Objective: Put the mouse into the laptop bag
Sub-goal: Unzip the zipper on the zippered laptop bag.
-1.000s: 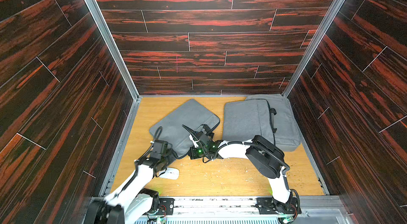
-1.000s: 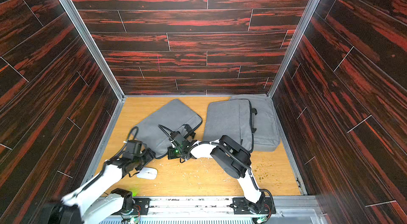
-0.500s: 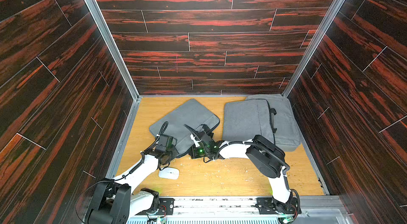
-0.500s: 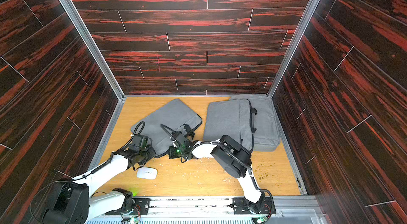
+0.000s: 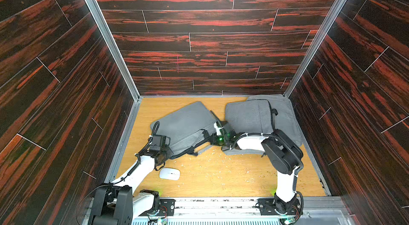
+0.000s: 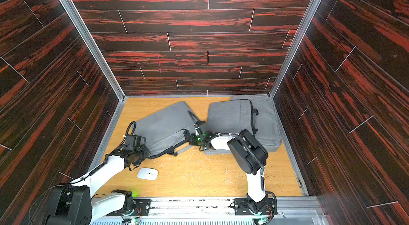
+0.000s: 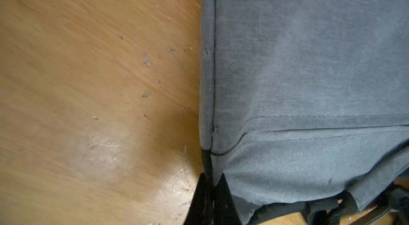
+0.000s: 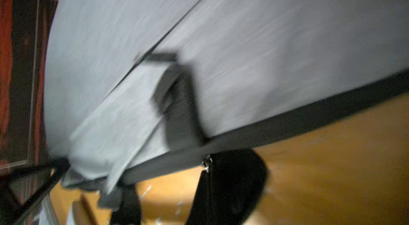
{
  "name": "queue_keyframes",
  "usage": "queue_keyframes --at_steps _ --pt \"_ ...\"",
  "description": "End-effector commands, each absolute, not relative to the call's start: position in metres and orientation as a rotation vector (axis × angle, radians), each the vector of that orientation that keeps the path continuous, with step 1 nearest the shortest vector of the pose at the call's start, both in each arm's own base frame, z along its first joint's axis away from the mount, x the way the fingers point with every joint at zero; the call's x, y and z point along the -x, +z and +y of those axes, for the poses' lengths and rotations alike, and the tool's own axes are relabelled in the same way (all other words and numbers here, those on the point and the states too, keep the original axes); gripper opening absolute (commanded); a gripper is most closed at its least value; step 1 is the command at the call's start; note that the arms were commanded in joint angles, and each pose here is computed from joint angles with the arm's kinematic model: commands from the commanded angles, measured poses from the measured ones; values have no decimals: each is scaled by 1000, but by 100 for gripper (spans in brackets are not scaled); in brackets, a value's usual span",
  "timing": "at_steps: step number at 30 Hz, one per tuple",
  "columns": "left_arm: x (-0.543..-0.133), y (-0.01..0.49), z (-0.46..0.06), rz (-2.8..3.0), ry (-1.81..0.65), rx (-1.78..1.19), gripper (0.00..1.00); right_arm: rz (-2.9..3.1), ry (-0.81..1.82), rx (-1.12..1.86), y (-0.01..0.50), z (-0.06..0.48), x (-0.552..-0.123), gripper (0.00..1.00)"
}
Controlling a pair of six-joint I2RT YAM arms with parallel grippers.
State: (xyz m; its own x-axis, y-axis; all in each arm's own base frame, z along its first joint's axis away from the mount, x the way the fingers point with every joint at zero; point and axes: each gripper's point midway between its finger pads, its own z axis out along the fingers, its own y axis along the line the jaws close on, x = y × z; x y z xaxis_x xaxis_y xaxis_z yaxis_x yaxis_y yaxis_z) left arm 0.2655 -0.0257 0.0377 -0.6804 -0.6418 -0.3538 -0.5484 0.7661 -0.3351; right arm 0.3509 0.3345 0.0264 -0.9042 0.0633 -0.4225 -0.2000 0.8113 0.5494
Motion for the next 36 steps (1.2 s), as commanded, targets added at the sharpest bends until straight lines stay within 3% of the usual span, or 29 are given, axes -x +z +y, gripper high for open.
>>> queue_keyframes --at_steps 1,10,19,23,26,30,34,36 --pt "-249 32 -2 2512 -120 949 0 2588 656 22 19 294 -375 0" --pt "-249 31 0 2519 -114 954 0 2601 564 -56 19 252 -433 0" --pt "-256 23 -15 2540 -223 941 0 2565 574 13 47 263 -466 0" --pt "-266 21 -30 2546 -341 923 0 2565 595 49 55 275 -456 0" --pt "-271 24 -38 2542 -385 914 0 2573 565 95 61 284 -440 20" --pt "-272 30 -42 2532 -389 885 2 2573 504 154 69 297 -412 29" --pt "-269 32 -44 2530 -395 878 10 2578 545 221 74 324 -378 30" --pt "-267 32 -45 2531 -398 877 19 2573 588 265 76 344 -361 30"
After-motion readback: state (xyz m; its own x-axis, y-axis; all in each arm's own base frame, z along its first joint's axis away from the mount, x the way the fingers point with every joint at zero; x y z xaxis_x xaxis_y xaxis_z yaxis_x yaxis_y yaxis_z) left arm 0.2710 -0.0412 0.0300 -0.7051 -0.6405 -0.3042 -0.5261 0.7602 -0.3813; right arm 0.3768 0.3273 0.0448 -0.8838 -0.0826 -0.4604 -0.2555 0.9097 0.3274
